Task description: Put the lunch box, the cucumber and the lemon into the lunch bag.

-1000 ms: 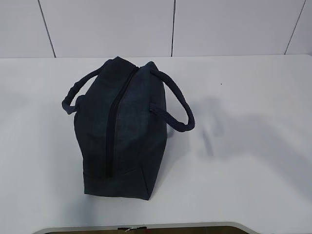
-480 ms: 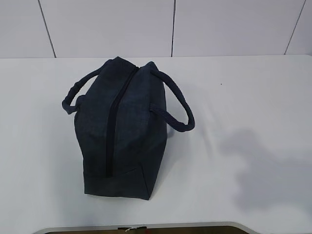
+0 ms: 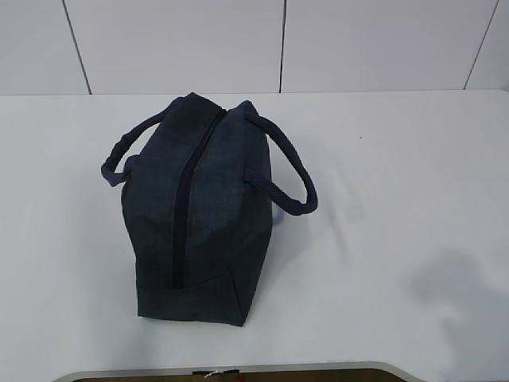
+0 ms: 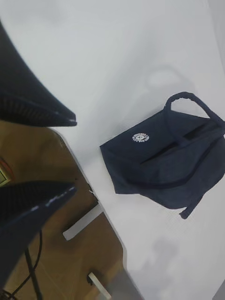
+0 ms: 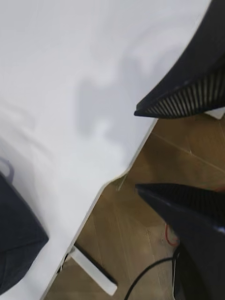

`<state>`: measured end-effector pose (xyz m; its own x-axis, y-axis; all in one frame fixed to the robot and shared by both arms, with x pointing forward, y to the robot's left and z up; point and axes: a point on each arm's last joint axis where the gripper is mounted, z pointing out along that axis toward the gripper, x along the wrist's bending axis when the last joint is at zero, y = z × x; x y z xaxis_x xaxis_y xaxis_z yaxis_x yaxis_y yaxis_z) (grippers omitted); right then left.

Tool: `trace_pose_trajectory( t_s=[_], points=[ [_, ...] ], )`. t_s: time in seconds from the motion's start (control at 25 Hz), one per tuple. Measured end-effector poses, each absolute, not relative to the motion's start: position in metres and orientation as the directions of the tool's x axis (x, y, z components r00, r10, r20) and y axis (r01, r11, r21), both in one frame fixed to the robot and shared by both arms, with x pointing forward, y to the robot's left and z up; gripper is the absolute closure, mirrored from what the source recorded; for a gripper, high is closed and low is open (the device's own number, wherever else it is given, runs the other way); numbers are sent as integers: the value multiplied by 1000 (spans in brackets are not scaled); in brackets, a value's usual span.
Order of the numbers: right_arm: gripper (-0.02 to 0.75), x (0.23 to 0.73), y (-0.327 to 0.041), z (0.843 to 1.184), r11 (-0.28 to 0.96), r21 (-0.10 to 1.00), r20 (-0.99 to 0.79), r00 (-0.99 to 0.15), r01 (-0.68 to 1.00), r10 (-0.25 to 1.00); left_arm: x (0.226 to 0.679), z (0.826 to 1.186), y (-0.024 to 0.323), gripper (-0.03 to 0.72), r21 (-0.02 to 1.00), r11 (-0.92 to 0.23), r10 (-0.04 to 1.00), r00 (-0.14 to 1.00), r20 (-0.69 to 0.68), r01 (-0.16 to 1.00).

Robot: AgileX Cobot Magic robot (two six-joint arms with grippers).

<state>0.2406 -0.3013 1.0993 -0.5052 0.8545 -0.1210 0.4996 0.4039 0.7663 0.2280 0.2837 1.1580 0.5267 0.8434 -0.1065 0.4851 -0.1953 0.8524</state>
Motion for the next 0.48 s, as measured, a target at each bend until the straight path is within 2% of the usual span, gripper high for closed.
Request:
trace_pose_trajectory(
  t_s=[0.48],
  points=[
    [367, 233, -310, 1060, 423, 754, -164, -478, 503, 863, 200, 1084, 293, 413, 867, -184, 836, 538, -110, 463]
  ],
)
